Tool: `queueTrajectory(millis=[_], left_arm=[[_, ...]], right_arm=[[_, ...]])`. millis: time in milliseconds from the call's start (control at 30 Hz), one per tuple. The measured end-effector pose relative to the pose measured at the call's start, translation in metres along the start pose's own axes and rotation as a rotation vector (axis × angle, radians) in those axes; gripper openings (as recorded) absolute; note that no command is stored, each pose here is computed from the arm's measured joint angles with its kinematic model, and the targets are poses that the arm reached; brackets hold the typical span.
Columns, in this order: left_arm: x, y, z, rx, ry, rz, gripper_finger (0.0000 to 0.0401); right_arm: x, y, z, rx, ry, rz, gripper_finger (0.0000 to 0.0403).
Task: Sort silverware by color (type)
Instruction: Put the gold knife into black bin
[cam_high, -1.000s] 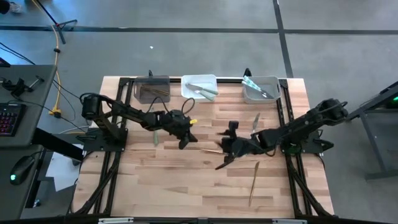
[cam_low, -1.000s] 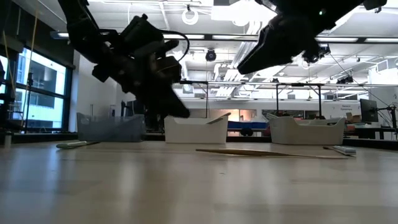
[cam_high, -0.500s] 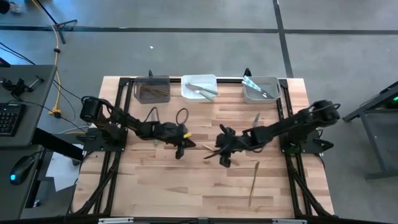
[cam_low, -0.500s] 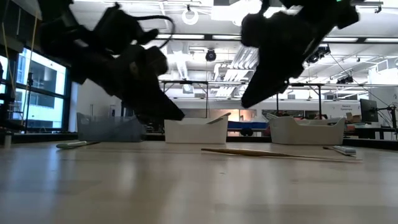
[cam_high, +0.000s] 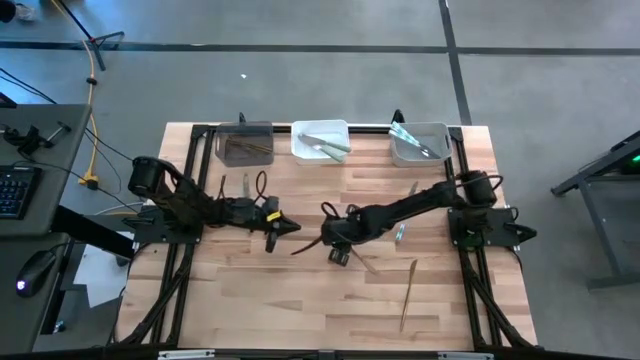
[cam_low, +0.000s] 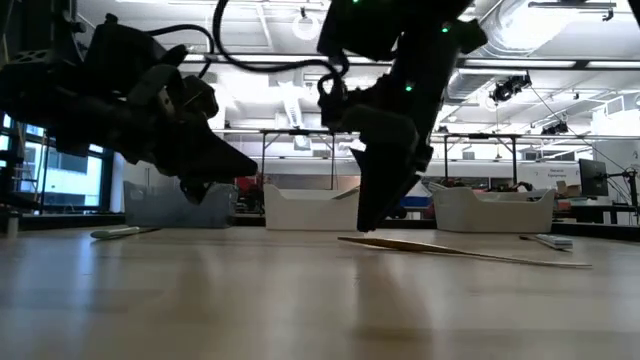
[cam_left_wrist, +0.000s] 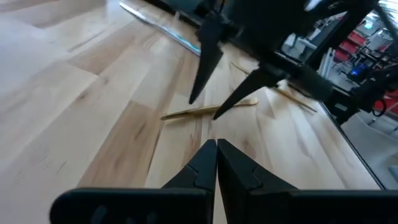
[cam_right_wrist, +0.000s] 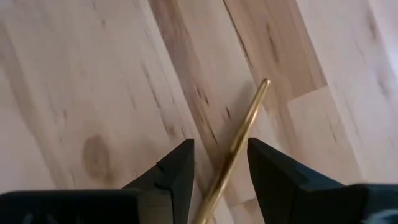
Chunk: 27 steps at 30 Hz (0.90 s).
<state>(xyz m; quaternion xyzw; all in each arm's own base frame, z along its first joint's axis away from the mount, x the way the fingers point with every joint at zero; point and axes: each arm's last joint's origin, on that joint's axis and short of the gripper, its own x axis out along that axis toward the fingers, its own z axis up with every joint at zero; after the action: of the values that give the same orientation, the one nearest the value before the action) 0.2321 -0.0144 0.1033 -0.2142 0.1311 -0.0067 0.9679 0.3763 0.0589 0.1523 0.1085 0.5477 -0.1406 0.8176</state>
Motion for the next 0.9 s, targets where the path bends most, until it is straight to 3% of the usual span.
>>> queueTrajectory(millis=[233,433,667,900], left_arm=[[-0.002,-0.005,-0.003,0.04,0.001,-0.016,0.0005],[-0.002,-0.008,-0.004,0.047,-0.011,0.0,0.0005],[-0.002,-0.011,-0.004,0.055,-0.032,0.014,0.0005],[-0.003,-0.019,-0.004,0.105,-0.072,-0.005,0.0005]], right_arm=[[0.015,-0.014,0.002,0.083,0.063,0.003,0.0129],[0.019,-0.024,0.0,0.119,0.077,0.01,0.0083],[0.02,-0.024,0.0,0.053,0.076,0.015,0.0009],[0.016,-0.02,0.003,-0.059,0.014,0.025,0.0003]])
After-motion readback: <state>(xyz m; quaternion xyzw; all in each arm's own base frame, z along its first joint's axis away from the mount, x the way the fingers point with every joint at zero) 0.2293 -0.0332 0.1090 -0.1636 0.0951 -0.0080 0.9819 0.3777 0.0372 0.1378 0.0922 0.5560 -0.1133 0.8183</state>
